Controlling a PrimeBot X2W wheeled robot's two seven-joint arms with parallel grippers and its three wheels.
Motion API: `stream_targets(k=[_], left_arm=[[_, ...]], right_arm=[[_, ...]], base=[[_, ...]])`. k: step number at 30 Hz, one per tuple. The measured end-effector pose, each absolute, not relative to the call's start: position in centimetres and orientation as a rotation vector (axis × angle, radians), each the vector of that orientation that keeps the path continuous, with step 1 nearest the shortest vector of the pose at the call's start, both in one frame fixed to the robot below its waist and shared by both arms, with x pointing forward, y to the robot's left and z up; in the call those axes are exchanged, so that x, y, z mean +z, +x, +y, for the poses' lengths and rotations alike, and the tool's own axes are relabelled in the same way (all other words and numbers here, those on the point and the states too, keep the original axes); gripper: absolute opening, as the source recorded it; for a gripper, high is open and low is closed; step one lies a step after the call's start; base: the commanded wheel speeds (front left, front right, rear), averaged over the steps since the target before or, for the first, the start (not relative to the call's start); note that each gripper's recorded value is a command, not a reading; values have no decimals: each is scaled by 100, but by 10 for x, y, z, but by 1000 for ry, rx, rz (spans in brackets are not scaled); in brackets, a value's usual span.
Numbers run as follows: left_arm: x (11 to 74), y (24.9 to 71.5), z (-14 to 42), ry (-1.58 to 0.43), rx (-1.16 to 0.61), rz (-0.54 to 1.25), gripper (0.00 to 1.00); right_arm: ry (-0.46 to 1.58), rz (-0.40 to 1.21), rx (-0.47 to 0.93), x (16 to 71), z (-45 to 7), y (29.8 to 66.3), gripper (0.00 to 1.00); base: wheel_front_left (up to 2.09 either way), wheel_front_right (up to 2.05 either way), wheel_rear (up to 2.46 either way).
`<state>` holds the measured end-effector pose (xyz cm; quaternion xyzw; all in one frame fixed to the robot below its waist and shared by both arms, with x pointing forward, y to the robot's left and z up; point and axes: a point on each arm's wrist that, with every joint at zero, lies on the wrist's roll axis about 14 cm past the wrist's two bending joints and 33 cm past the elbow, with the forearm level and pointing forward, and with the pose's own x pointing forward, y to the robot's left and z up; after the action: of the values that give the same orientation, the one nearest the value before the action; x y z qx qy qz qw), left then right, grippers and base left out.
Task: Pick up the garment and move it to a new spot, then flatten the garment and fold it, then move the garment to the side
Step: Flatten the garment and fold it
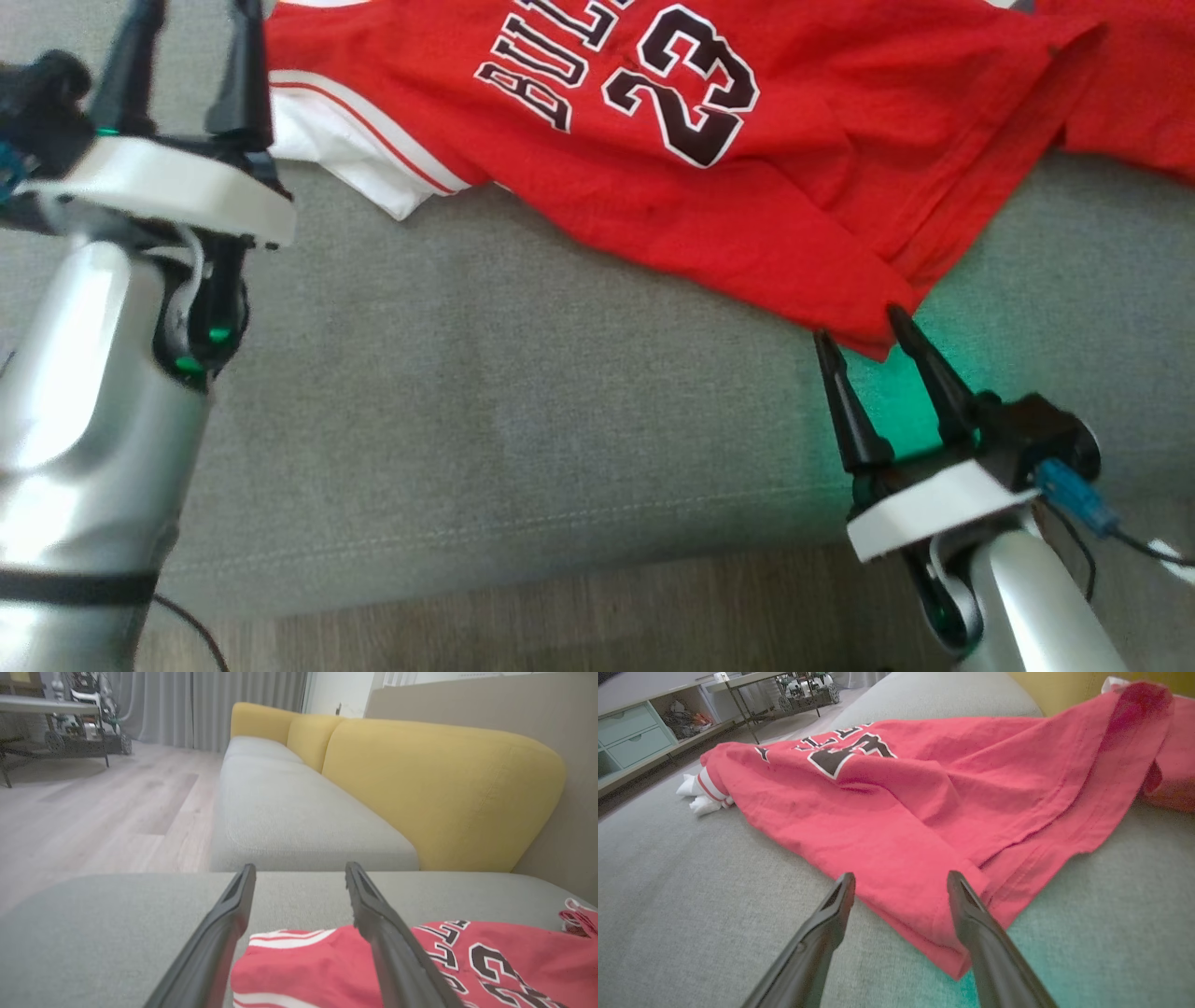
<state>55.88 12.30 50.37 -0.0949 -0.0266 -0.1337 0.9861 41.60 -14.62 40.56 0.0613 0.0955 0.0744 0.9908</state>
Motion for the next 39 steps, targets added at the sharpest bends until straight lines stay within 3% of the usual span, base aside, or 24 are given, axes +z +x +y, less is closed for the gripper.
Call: stream_targets(k=[4, 17, 29, 30, 31, 32, 33, 39], left_arm=[[522, 540, 131, -113, -239, -148, 100], [499, 471, 127, -101, -181, -113, 100], [477, 449, 113, -89, -212, -44, 100], [478, 448, 114, -84, -206, -47, 100], [479, 448, 116, -81, -200, -51, 100], [480, 449, 117, -80, -198, -55, 100], [481, 449, 119, -78, -193, -57, 100], [470, 452, 122, -79, -191, -29, 100]], right_arm=[[120, 232, 130, 394, -152, 405, 100], [103, 332, 93, 364, -164, 391, 100], [92, 268, 117, 381, -157, 407, 98], [89, 265, 122, 382, -156, 407, 86], [89, 263, 126, 383, -155, 408, 65], [89, 261, 129, 383, -154, 408, 25], [89, 261, 132, 383, -153, 408, 0], [83, 232, 88, 391, -168, 412, 0]], base=[[0, 0, 0], [0, 0, 0], [0, 0, 0], [0, 0, 0], [0, 0, 0], [0, 0, 0], [0, 0, 0], [0, 0, 0]])
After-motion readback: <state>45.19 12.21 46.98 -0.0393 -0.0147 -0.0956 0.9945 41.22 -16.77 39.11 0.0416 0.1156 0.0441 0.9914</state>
